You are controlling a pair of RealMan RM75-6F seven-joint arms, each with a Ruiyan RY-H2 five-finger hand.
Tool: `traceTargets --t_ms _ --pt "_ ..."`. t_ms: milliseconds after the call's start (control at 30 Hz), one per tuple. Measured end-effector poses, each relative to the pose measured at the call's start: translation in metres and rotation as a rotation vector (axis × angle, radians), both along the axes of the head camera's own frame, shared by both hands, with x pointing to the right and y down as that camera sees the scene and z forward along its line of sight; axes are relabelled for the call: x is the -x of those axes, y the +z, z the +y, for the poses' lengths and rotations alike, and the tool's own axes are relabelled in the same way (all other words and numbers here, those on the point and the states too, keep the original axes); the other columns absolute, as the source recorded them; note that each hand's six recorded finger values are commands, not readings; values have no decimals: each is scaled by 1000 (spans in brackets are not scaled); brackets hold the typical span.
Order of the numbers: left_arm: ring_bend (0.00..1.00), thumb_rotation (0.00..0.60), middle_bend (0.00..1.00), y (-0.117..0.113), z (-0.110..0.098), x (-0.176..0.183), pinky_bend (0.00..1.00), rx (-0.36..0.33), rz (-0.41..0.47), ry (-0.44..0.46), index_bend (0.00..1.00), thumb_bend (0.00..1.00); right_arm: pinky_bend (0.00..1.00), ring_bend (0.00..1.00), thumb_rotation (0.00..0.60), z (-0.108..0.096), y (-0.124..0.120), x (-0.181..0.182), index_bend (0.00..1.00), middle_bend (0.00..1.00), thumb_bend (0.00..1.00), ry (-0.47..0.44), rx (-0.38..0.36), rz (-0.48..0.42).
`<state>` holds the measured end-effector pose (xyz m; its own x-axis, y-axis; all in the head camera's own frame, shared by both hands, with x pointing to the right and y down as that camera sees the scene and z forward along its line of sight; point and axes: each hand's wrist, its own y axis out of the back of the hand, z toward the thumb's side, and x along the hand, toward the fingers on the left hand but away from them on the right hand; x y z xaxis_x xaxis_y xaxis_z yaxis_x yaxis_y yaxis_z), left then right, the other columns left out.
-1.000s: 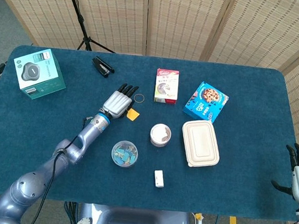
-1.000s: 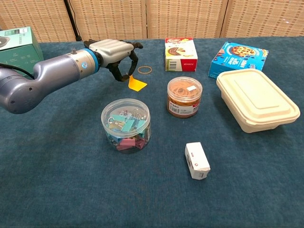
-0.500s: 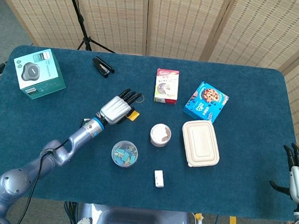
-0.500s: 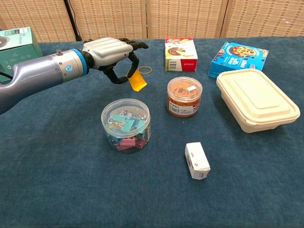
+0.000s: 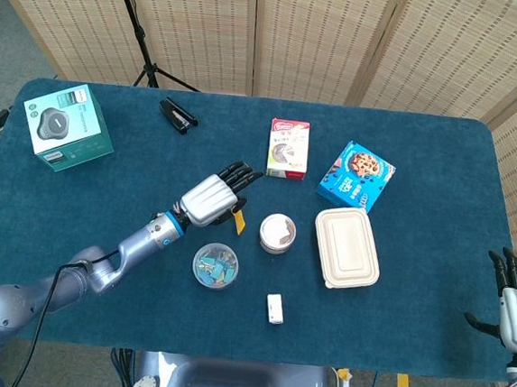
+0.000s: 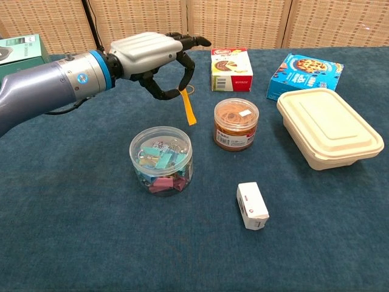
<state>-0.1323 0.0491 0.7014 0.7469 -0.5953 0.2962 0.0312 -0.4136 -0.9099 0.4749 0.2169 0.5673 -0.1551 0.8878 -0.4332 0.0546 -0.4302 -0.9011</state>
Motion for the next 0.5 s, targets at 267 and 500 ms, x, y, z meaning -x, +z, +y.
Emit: traceTargets --t_ms 267,500 --pt "0 600 0 -27 -11 31 0 -24 34 -64 696 400 0 0 600 1 -3 4 0 0 0 -10 -9 -11" --pt "0 600 0 -49 -13 77 0 -19 69 -169 578 341 0 0 600 1 -9 11 0 0 0 -26 -22 -34"
